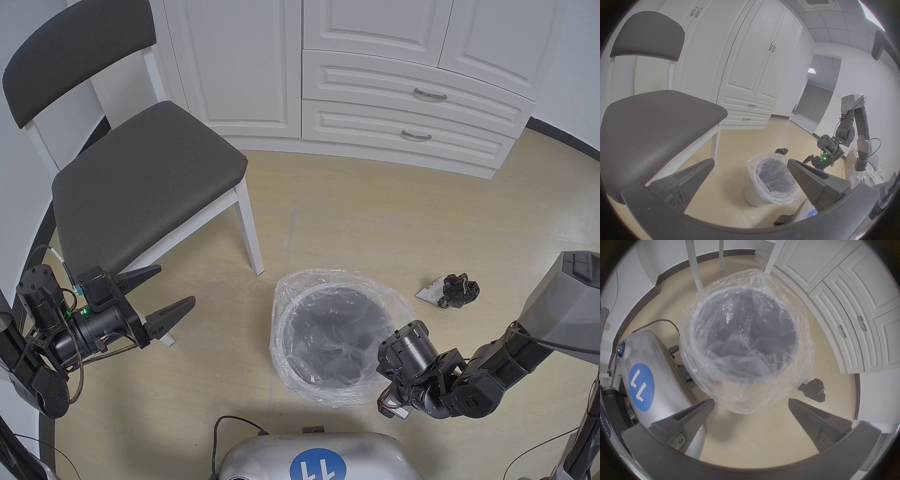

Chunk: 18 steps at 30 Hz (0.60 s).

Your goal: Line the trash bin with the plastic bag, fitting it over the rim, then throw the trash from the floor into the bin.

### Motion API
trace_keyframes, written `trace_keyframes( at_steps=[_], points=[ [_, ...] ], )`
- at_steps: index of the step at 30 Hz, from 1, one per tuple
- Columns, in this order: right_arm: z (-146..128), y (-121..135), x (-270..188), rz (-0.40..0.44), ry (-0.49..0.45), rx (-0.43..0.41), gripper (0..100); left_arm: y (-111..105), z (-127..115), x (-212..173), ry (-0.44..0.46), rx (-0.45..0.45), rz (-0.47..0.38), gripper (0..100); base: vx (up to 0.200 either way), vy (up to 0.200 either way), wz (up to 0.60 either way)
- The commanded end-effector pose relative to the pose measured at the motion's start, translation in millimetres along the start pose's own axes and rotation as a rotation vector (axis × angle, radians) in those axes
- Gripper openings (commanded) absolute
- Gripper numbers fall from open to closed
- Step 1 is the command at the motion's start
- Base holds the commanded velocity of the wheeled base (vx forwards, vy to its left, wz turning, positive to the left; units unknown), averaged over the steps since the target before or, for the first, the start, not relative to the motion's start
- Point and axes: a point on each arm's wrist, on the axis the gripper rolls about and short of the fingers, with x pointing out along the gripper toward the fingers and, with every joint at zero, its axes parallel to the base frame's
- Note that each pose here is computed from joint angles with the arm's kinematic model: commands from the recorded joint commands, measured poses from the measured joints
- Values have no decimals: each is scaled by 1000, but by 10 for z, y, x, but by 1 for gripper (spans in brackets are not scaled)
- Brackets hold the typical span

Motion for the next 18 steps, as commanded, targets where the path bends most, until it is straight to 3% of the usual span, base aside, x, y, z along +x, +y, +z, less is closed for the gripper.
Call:
trace_keyframes(
  at_steps=[1,12,18],
  points=[
    [-68,90,129,13,41,-4,100,1,-1,0,0,0,0,100,0,0,0],
    [52,192,398,0,14,51,100,18,-14,14,3,-4,2,100,0,0,0],
    [194,262,642,-27,-43,130,100,28,-6,2,0,-2,8,100,0,0,0]
  ],
)
